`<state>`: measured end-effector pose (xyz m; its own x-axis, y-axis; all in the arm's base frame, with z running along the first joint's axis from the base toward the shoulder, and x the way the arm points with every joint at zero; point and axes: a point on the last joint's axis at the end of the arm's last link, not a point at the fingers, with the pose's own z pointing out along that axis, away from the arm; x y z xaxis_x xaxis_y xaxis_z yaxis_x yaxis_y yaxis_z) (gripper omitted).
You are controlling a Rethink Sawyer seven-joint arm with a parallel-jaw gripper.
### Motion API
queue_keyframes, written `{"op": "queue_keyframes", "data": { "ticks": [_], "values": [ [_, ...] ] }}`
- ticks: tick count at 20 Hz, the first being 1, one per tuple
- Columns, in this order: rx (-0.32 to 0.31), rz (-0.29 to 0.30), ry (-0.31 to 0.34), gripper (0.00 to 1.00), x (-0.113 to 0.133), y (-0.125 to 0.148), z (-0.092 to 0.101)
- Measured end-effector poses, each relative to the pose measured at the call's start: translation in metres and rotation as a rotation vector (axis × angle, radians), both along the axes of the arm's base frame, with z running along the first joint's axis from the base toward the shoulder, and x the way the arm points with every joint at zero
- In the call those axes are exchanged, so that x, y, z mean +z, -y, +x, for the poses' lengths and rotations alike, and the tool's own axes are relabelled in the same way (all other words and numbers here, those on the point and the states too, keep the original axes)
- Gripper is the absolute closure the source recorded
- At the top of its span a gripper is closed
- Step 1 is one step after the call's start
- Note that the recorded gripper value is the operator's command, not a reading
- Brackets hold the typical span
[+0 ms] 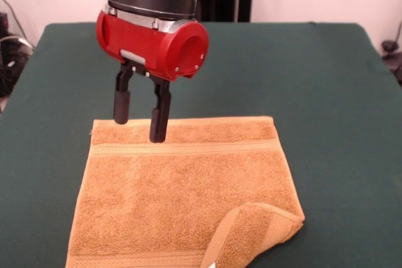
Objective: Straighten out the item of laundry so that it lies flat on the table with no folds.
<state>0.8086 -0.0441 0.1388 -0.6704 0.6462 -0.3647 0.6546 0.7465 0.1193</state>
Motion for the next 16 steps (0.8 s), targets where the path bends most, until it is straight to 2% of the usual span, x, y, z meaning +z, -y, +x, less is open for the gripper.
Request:
{"op": "queue_keyframes", "data": {
  "ticks": [11, 16],
  "values": [
    [0.005, 0.006, 0.029, 0.00, -0.018, 0.008, -0.007],
    [0.011, 0.017, 0.013, 0.00, -0.041, 0.005, -0.012]
  ]
}}
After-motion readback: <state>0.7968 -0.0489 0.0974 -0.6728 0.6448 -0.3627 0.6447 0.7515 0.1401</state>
